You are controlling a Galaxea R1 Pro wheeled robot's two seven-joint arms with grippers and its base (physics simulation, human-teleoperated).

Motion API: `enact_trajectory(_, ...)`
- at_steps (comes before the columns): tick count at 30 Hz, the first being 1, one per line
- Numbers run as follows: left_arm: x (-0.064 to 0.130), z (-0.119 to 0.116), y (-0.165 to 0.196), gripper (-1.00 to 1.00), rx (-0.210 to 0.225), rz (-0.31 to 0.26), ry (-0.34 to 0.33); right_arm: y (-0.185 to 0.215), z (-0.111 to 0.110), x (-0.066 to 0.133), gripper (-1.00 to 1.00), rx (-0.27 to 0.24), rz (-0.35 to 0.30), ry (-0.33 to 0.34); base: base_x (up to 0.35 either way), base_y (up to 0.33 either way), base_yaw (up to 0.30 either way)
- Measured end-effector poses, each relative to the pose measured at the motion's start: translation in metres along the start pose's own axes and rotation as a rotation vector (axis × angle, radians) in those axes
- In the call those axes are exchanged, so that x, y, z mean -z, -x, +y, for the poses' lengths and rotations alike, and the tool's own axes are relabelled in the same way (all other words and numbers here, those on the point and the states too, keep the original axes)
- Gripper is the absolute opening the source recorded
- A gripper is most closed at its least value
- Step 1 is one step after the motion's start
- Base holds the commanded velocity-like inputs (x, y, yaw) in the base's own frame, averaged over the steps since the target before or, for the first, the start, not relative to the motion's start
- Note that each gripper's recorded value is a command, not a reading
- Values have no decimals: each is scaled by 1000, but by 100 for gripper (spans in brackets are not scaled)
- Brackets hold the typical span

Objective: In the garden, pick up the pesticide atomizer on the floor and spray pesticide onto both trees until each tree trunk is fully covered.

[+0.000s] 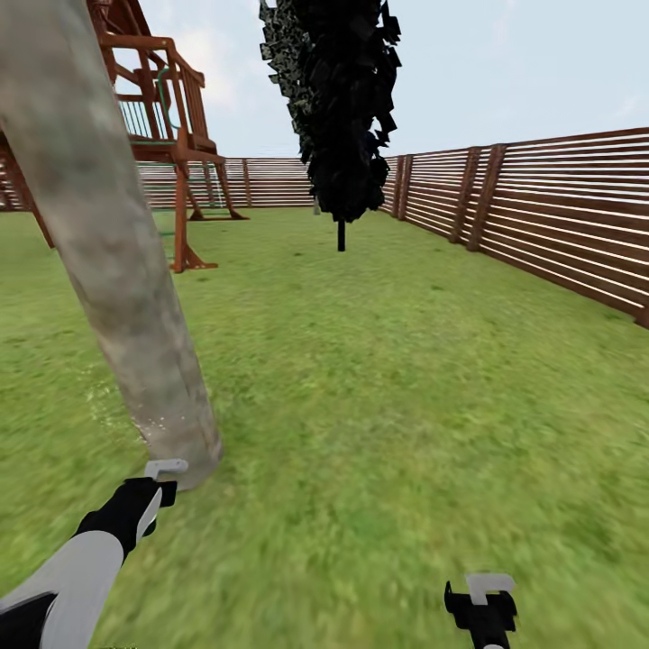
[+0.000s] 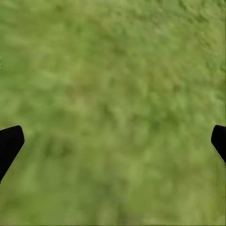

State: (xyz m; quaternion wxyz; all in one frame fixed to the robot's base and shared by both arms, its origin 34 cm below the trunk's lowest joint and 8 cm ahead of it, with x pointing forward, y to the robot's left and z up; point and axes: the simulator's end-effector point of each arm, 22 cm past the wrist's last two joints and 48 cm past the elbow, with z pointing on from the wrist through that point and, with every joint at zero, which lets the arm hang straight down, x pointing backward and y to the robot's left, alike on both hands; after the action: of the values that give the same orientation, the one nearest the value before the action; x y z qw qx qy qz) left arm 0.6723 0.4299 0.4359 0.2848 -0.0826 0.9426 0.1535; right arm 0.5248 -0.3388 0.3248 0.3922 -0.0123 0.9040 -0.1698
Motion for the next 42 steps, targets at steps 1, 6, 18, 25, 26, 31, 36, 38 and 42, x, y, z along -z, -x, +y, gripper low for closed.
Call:
enact_trajectory(1,0,0,0,-100,0,0,0,0,0,0,100,0,0,0,162,-256,276)
enact_trajectory(6,0,0,1,-100,0,-1,0,0,0,0,100,0,0,0,162,-256,276)
enact_trajectory(18,0,0,1,-100,0,-1,0,0,0,0,100,0,0,0,151,-236,276)
enact_trajectory(25,1,4,7,-100,-1,-15,7,0,-2,0,100,0,0,-3,-48,-116,231)
enact_trajectory(26,1,3,8,-100,-1,-16,4,0,-2,-1,100,0,0,-4,-4,-5,50)
enact_trajectory(31,22,-26,84,-100,23,-109,-48,0,-4,-1,100,2,0,-6,0,0,4)
enact_trajectory(36,32,2,127,-100,25,-151,-11,0,-4,-1,100,2,-1,-6,0,0,0)
enact_trajectory(38,28,25,125,-100,32,-138,-13,0,-4,-1,100,2,-1,-7,0,0,0)
enact_trajectory(42,36,-31,128,-100,34,-141,-114,0,-5,-1,100,2,-1,-8,0,0,0)
